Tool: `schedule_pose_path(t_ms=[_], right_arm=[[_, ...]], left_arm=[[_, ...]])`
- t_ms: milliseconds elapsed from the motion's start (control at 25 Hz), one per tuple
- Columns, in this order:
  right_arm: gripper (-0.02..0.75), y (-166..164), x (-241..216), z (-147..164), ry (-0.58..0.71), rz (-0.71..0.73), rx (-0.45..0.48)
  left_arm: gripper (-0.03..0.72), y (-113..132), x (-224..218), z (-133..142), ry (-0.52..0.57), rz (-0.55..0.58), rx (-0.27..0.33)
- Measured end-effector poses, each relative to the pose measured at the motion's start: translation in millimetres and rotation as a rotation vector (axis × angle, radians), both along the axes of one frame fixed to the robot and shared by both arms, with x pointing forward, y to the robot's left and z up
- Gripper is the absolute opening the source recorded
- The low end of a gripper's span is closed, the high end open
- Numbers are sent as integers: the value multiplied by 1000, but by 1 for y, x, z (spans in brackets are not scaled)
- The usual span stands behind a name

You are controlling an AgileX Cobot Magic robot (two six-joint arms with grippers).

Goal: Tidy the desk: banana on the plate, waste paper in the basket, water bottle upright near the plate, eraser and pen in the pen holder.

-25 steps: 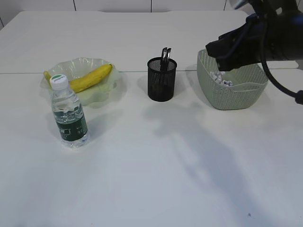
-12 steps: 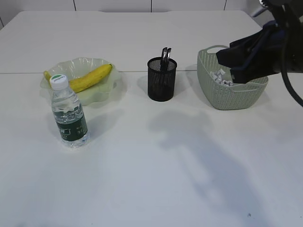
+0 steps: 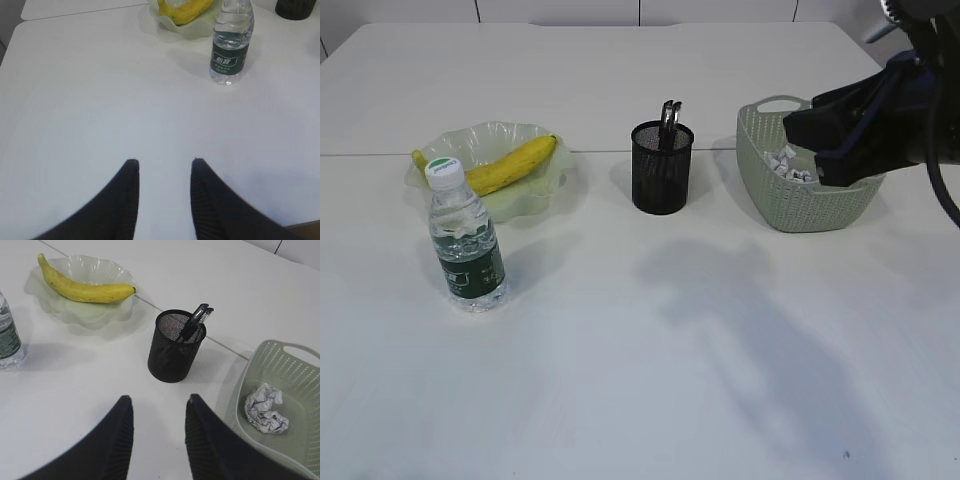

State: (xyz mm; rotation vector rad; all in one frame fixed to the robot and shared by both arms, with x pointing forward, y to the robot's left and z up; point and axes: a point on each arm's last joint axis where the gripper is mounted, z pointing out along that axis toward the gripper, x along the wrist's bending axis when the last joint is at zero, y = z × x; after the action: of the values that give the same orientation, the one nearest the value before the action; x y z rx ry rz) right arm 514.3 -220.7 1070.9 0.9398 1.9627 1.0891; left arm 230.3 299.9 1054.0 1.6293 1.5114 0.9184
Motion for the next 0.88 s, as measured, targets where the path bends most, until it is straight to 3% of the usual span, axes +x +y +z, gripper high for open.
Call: schedule_pose_path(t_ms=[600,880], right_arm=[[267,-2,-13,-14,46,-5,13],[267,-8,-32,-6,3,-18,20]], left_arm=[[240,0,0,0,0,0,0],[240,0,0,0,0,0,0]])
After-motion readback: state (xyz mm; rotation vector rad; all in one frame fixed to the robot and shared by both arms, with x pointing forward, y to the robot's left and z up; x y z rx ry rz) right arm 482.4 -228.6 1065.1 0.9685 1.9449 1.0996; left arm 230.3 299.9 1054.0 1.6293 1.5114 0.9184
